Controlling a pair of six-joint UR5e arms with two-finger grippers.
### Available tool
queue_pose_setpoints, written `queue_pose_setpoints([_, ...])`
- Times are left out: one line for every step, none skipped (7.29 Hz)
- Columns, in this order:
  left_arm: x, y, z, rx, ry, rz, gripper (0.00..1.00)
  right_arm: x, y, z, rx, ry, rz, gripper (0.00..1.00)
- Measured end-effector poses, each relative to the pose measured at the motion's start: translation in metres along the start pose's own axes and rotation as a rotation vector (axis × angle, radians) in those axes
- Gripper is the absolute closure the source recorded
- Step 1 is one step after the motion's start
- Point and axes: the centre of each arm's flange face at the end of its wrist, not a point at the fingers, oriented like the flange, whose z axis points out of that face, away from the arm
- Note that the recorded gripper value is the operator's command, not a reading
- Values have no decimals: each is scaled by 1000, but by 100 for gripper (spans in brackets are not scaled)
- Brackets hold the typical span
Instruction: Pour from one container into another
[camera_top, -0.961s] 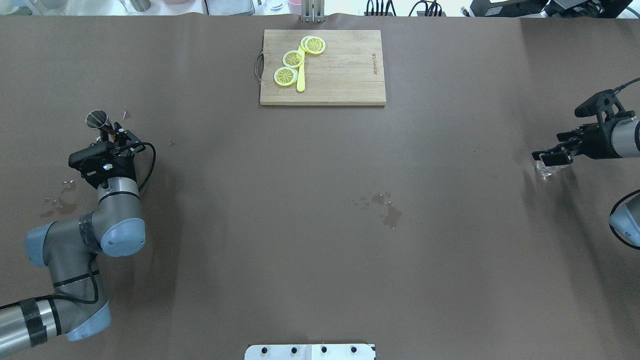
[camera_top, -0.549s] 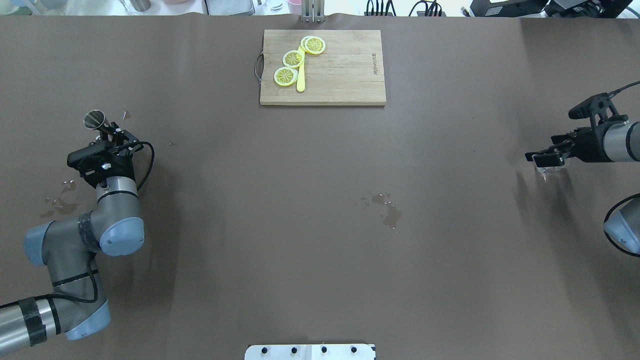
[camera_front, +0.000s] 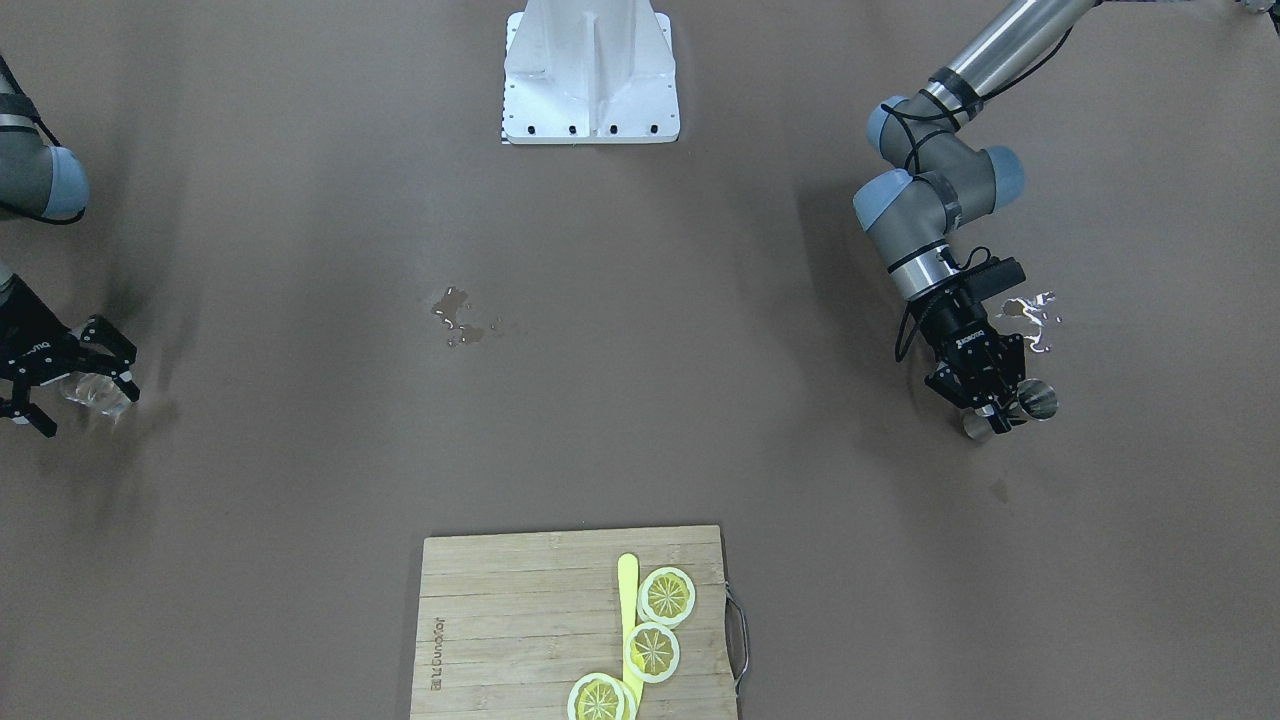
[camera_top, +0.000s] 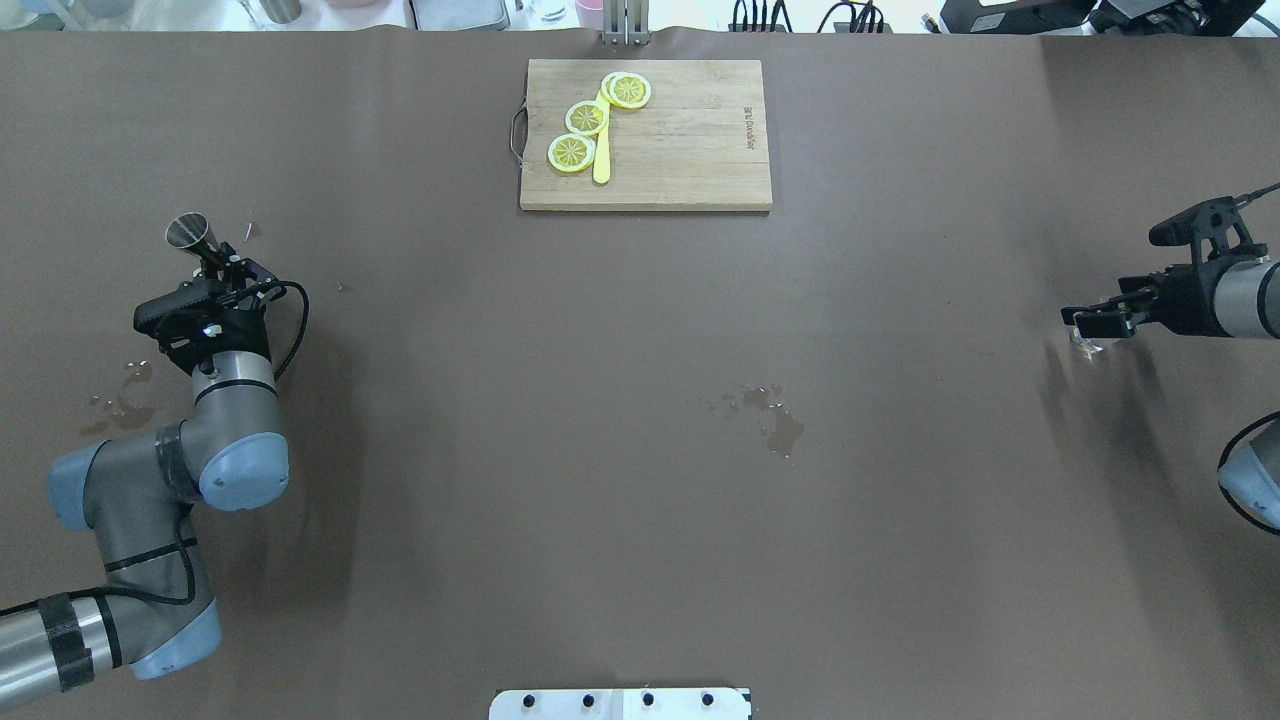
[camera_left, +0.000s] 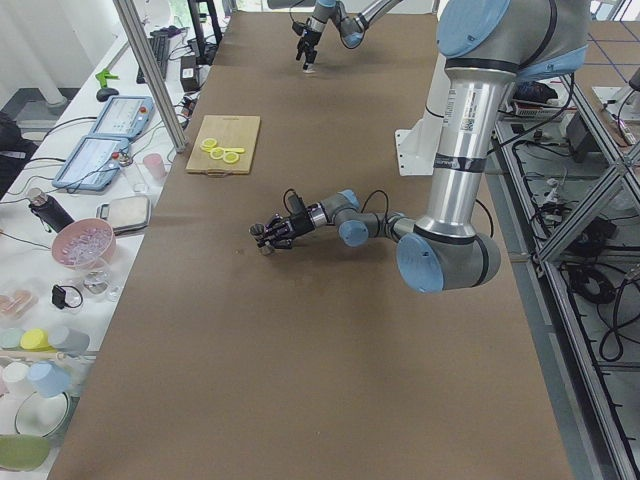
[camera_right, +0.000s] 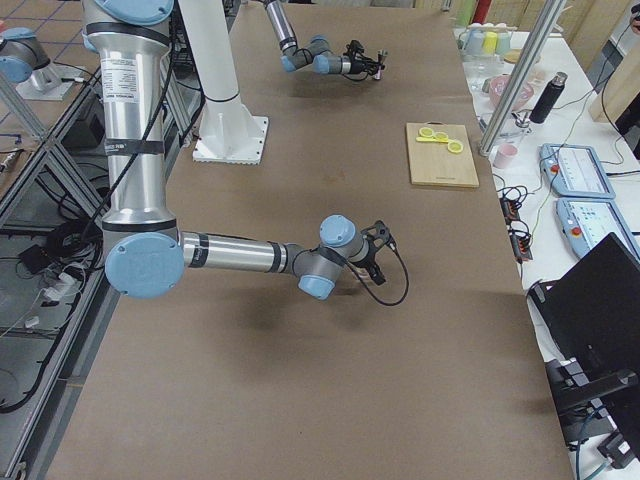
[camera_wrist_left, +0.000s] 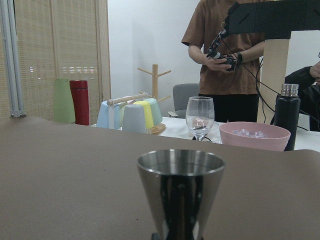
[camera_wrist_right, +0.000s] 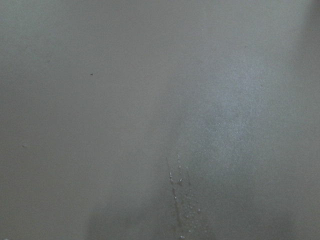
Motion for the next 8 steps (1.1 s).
queue_pose_setpoints([3,-10,-6,-2,11,-17,100,-4,4,-2,3,5,14,2])
queue_pose_setpoints([5,-25,-14,-6,26,-40,100,-7,7,-2,3,7,25,2])
queue_pose_setpoints([7,-42,-25,-11,43,-67,100,-10,10,-2,2,8,29,2])
queue_pose_setpoints([12,-58,-37,-17,64,-95,100,-12,12,-1,-1,9,29,6])
queue_pose_setpoints([19,-71,-53,-31,89,-115,100,-13,14,0,-3,9,28,9])
queue_pose_setpoints([27,-82,-70,-48,118,-116,100,-13,16,0,-6,9,27,10])
queue_pose_setpoints([34,-90,-84,-61,145,-96,100,-14,18,1,-9,10,27,18])
queue_pose_setpoints([40,-97,-96,-67,168,-38,100,-15,20,2,-11,11,25,31])
